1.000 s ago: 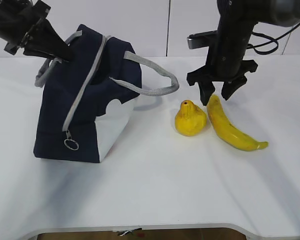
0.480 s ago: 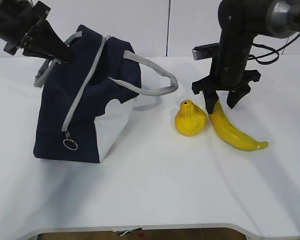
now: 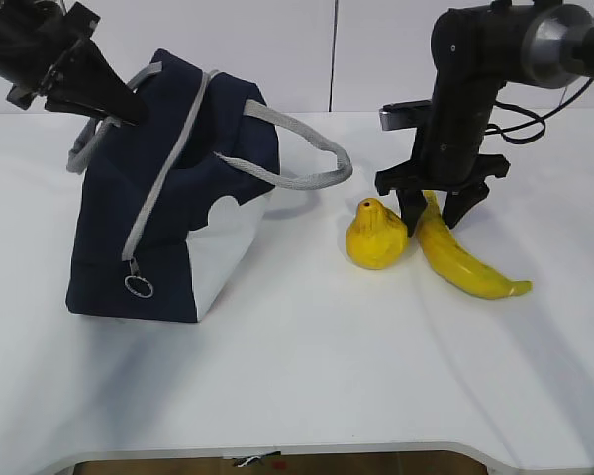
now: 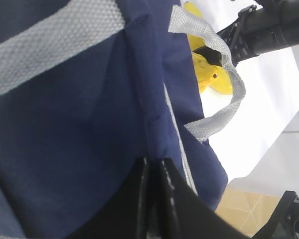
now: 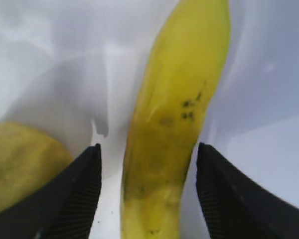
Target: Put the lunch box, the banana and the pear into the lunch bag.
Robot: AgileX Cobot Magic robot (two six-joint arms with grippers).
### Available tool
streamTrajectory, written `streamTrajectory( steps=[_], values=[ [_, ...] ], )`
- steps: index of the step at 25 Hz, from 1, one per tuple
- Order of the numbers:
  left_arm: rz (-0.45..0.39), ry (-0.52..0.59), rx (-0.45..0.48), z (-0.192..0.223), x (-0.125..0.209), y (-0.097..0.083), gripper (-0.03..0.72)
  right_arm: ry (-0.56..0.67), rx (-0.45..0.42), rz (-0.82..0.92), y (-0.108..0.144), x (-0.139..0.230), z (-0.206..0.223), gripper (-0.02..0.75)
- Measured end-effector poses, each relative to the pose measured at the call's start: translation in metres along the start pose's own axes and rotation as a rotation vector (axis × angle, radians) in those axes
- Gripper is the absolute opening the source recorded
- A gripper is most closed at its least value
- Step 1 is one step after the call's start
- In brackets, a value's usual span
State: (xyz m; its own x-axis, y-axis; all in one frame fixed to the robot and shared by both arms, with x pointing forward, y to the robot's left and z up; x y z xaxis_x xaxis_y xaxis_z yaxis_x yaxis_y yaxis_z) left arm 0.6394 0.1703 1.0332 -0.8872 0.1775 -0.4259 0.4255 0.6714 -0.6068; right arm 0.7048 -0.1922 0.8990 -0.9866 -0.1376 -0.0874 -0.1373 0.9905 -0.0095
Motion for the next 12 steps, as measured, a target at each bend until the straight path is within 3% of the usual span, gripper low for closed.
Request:
streamTrajectory(
  steps=[9, 12],
  values=[
    [-0.002, 0.0, 0.0, 0.0, 0.0, 0.0, 0.011, 0.013, -0.005, 0.005, 0.0006, 0.0004, 0.0072, 0.483],
    [-0.002, 0.001, -0.001, 0.0, 0.0001, 0.0002, 0.011, 0.014, -0.007, 0.006, 0.0009, 0.0004, 0.0072, 0.433]
  ],
)
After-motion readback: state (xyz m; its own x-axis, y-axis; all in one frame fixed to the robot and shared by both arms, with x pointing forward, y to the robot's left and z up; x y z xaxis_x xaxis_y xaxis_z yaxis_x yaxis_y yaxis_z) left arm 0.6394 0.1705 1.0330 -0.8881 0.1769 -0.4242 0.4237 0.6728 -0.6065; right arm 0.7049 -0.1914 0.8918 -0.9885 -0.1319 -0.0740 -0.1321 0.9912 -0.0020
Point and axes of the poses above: a point on each arm's last joint axis where the gripper is mounted, z pointing out along that axis toward the gripper, y along the wrist's bending axis when the last joint is at zero, x = y × z, the point moved 5 cm from there along z, pointing out along that axis toward the gripper, and after that the axes turned 2 degrees about z, right-handed, at the moved point
